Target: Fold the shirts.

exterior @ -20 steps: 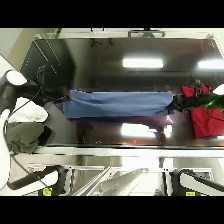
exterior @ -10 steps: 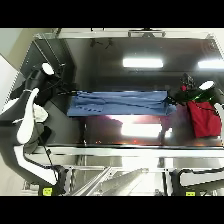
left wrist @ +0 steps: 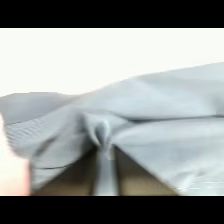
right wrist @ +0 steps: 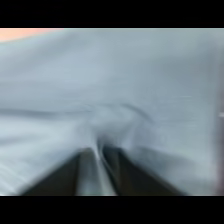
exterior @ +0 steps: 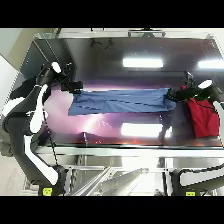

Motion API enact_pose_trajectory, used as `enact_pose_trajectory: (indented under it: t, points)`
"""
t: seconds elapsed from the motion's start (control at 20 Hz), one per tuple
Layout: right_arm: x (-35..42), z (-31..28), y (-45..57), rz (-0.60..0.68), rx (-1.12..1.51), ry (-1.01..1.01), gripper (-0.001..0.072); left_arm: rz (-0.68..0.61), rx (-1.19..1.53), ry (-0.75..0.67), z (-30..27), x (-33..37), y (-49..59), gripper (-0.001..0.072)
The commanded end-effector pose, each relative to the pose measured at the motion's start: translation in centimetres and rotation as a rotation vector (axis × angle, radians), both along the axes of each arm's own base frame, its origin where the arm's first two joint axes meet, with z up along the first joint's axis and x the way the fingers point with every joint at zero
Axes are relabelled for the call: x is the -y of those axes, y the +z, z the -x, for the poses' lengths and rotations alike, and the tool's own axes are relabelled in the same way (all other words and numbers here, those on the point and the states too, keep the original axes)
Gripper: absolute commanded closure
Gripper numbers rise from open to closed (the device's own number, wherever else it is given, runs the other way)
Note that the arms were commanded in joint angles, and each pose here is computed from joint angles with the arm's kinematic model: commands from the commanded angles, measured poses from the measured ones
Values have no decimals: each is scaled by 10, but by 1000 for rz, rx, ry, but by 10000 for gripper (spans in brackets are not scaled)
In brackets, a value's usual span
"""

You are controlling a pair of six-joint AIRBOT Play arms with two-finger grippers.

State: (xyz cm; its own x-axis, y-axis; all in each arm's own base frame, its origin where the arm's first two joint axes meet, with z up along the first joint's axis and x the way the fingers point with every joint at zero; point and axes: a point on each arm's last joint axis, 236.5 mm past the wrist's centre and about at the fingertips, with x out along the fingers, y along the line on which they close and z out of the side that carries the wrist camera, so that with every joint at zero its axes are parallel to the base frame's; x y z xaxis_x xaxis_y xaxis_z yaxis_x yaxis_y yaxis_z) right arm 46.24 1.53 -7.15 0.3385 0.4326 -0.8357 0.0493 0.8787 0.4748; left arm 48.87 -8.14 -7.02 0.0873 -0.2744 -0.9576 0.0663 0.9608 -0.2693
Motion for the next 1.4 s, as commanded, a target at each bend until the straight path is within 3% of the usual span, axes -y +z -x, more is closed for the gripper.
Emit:
enact_pose_trajectory:
  t: [0.0,0.05,0.1,0.15,0.2,0.3,0.55,0.75,0.85,0.9,0.95,1.05,1.15,1.35]
  points:
    - [21,-9,15,87,29,44,336,68,2,-15,-2,16,18,458]
    - [31,-11,17,133,35,53,334,70,5,-23,-3,17,26,458]
    - [41,-11,16,171,36,58,281,71,14,-31,-5,17,35,458]
    - [44,-11,14,169,30,53,114,72,27,-37,-8,18,44,457]
    - [43,-9,11,159,18,54,63,72,41,-42,-11,18,52,458]
    - [40,-3,-3,130,-27,61,63,73,82,-47,-19,18,68,459]
    - [11,3,-13,-93,-37,125,63,99,124,-52,-23,24,90,459]
    - [-6,15,-20,-278,-67,167,70,169,109,-61,-18,40,96,460]
    - [-10,18,-31,-297,-94,167,74,243,109,-72,-15,59,104,461]
    - [-12,17,-34,-299,-97,167,117,254,115,-81,-15,66,106,461]
    - [-14,15,-37,-293,-89,170,258,255,118,-92,-15,74,105,461]
    - [-13,9,-37,-276,-65,172,399,258,123,-123,-14,95,100,461]
    - [-10,3,-32,-267,-45,173,688,247,106,-159,-11,117,84,461]
    - [-8,-11,-15,-270,-11,157,696,243,36,-226,3,159,42,461]
